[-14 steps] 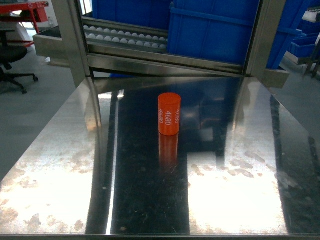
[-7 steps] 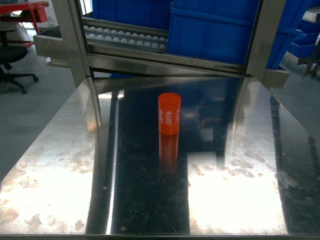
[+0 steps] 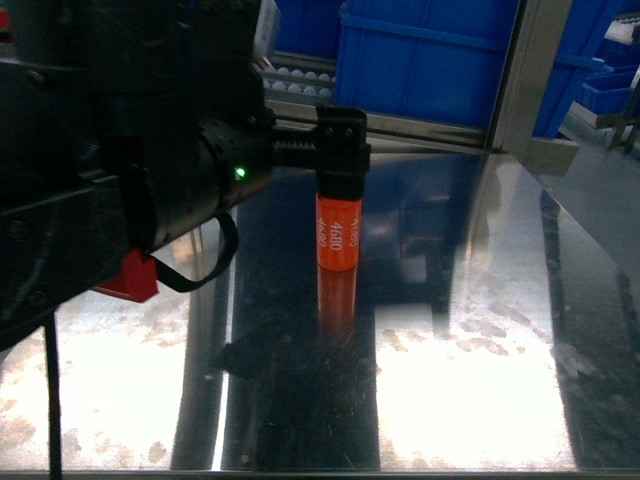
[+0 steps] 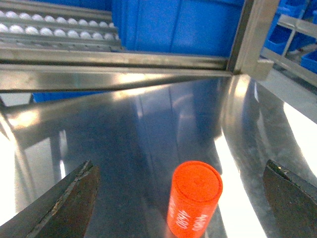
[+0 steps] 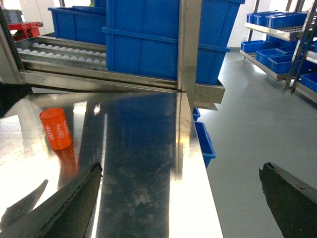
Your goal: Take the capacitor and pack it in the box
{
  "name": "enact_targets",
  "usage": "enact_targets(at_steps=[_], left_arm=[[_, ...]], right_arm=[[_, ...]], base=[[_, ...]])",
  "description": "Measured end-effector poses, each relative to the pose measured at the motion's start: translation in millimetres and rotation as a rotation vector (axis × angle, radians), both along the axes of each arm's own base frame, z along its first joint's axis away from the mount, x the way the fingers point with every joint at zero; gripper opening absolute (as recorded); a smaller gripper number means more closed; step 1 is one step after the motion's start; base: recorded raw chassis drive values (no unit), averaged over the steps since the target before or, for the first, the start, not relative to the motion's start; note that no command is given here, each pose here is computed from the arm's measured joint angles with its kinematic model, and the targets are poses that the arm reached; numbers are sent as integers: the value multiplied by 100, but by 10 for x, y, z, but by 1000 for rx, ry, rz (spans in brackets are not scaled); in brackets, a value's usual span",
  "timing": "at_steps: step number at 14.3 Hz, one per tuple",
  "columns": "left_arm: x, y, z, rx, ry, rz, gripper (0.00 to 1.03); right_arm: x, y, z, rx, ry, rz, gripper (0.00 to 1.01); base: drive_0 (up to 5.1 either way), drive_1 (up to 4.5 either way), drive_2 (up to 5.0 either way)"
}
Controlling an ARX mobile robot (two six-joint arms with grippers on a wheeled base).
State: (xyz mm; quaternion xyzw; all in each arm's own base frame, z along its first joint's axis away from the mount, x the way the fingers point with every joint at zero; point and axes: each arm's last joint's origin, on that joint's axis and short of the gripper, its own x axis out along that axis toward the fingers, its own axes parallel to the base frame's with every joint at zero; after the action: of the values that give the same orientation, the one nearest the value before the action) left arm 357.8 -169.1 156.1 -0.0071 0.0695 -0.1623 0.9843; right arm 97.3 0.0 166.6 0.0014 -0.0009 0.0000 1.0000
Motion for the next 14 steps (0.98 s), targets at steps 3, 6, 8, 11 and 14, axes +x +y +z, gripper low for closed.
enact_targets(at_steps=[3, 6, 8, 11, 14], left_arm=[[221, -218, -475, 41, 87, -38, 98], [532, -341, -874, 68, 131, -34, 97], [597, -350, -963, 75, 149, -30, 84], [650, -352, -977, 60, 143, -30, 55], [573, -280, -872, 45, 102, -4, 45]], right_arm=[[0, 0, 0, 0, 0, 0, 98], [0, 0, 0, 0, 0, 0, 98], [0, 0, 0, 0, 0, 0, 98], [0, 0, 0, 0, 0, 0, 98], [0, 0, 0, 0, 0, 0, 98]], base=[[0, 0, 0], [0, 0, 0], [0, 0, 0], [0, 0, 0], [0, 0, 0]])
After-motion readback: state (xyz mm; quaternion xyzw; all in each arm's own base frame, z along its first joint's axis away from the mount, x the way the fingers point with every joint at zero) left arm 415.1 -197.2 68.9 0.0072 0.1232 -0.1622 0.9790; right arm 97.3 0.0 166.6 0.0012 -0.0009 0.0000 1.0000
